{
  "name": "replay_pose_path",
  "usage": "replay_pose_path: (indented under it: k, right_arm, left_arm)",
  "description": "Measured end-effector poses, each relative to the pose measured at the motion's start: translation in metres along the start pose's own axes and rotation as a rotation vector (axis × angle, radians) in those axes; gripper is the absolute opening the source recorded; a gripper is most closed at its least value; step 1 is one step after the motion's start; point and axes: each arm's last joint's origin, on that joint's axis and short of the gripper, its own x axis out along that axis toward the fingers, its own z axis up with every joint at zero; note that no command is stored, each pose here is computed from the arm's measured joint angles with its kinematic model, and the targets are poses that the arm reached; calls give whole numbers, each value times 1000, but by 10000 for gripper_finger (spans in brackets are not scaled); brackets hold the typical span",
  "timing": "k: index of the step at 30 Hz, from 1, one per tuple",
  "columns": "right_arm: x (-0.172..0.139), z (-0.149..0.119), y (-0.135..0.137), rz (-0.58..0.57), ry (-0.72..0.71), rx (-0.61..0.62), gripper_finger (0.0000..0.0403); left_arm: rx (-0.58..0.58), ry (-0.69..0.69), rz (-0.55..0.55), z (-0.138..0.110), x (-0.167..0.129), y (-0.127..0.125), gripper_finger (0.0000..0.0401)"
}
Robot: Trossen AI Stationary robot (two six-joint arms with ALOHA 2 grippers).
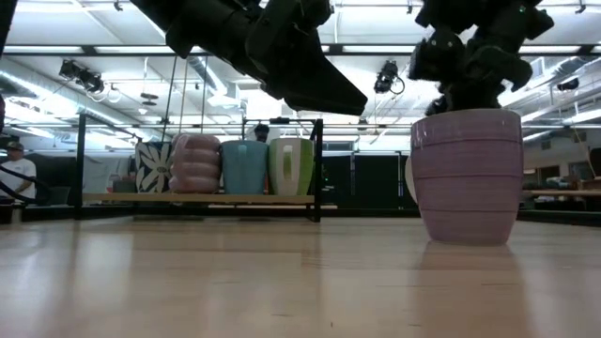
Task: Place coffee mugs
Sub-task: Put the purple patterned mug on the shelf
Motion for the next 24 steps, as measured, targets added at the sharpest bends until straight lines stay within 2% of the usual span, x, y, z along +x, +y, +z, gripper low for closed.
replay_pose_path:
  k: [4, 9, 16, 24]
  right_arm:
    - [0, -9, 0, 60, 111, 94, 161]
    - [14, -16, 6, 97, 170, 107, 161]
    - [41, -4, 14, 121, 88, 31, 161]
    - [64, 10, 16, 223, -29, -78, 161]
  left_arm:
    - [-14, -1, 0, -1, 2, 0, 176]
    - [-33, 0, -29, -12, 15, -3, 176]
    - [-129, 61, -10, -25, 23, 0, 176]
    - [-123, 176, -31, -32, 18, -3, 176]
